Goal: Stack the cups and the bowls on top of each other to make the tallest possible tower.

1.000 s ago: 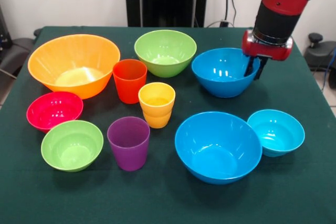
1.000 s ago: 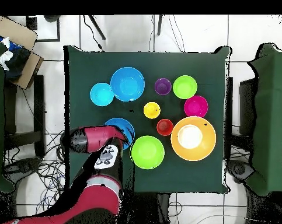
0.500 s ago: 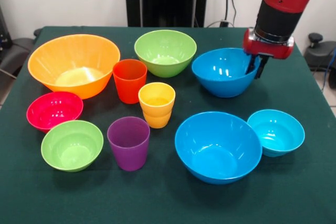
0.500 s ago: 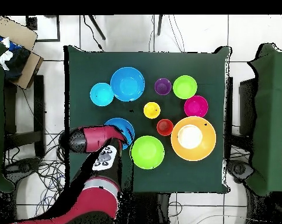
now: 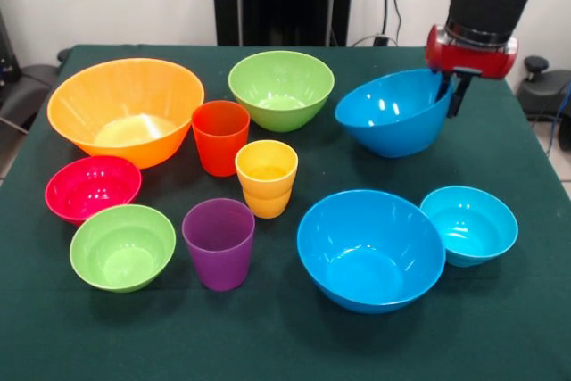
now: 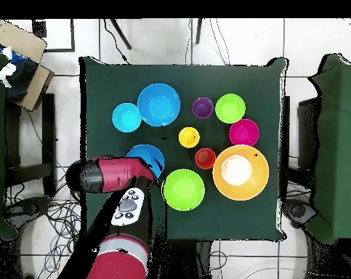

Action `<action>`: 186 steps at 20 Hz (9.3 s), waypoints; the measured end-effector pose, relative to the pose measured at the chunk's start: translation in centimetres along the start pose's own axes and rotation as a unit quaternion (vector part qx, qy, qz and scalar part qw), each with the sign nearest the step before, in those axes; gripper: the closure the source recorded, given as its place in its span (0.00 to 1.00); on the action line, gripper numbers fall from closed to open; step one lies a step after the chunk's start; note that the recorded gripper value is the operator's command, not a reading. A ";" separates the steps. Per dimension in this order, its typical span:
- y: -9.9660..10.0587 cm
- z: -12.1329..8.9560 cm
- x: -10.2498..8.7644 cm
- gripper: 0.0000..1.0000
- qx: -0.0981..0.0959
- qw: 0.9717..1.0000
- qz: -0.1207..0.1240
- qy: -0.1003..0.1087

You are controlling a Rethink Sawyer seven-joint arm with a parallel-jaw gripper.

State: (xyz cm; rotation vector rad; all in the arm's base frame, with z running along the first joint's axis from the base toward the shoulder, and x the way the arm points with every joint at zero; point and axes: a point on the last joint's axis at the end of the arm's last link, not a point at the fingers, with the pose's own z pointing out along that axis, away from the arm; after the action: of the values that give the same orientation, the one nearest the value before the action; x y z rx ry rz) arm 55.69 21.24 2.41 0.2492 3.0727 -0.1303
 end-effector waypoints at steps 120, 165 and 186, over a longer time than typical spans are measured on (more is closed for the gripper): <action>-22.3 -5.5 2.5 0.00 -0.092 0.989 0.066 0.090; -13.6 0.3 7.1 0.00 -0.144 0.984 0.013 0.108; -16.9 -2.8 3.2 0.00 -0.128 0.990 0.033 0.052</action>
State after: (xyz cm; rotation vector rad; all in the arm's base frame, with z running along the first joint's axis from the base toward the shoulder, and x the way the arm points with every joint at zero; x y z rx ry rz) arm 49.60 5.42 6.37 0.3512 3.1337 0.2889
